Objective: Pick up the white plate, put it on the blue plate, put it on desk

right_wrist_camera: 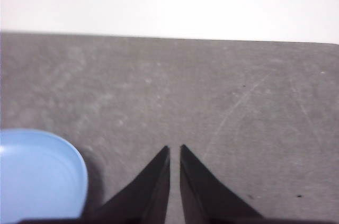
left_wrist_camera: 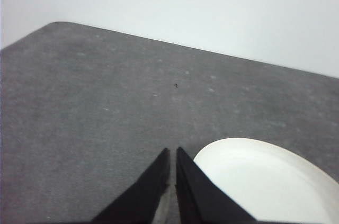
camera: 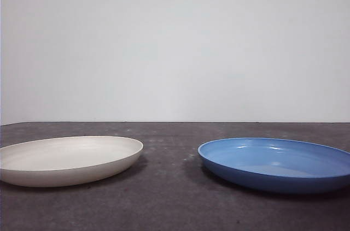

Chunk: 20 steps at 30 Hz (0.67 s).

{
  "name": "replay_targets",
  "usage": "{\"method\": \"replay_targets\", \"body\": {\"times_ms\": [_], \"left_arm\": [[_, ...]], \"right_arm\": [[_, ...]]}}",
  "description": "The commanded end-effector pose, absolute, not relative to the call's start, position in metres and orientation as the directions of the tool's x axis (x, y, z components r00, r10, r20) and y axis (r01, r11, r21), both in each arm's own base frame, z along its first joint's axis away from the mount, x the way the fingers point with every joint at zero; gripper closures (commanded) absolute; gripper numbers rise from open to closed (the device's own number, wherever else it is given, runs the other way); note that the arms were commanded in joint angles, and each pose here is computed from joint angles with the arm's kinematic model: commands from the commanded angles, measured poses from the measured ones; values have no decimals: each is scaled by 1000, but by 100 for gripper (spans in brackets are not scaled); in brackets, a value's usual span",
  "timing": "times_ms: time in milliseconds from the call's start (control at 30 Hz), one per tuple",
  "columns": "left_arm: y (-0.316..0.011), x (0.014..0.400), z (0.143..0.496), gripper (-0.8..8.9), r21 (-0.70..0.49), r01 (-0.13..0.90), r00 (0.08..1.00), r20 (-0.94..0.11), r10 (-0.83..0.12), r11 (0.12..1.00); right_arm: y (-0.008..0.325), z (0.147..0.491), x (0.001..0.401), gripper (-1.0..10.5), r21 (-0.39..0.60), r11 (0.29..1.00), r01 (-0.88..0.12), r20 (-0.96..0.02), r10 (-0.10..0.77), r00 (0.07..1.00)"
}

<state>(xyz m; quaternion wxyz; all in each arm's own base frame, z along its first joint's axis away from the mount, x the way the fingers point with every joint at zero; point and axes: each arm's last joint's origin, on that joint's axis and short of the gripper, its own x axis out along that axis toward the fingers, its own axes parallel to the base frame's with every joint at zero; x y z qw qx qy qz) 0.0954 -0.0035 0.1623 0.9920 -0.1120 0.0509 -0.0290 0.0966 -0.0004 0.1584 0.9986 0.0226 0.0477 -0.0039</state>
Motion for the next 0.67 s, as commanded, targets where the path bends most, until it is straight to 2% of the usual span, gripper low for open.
{"method": "replay_targets", "body": {"times_ms": [33, 133, 333, 467, 667], "left_arm": [[-4, 96, 160, 798, -262, 39, 993, -101, -68, 964], [-3, 97, 170, 798, -304, 36, 994, -91, -66, 952], [-4, 103, 198, 798, -305, 41, 993, -96, -73, 951], [-6, 111, 221, 798, -305, 44, 990, -112, -82, 951], [-10, 128, 258, 798, -306, 62, 980, -160, -115, 950]], "right_arm": [[1, 160, 97, 937, 216, 976, -13, -75, 30, 997], [1, 163, 96, 937, 310, 951, -24, -71, 48, 996], [1, 177, 97, 937, 430, 903, -17, -69, 51, 996], [2, 198, 97, 937, 453, 891, -15, -70, 53, 996], [2, 239, 104, 937, 443, 897, 0, -166, 82, 983]]}}
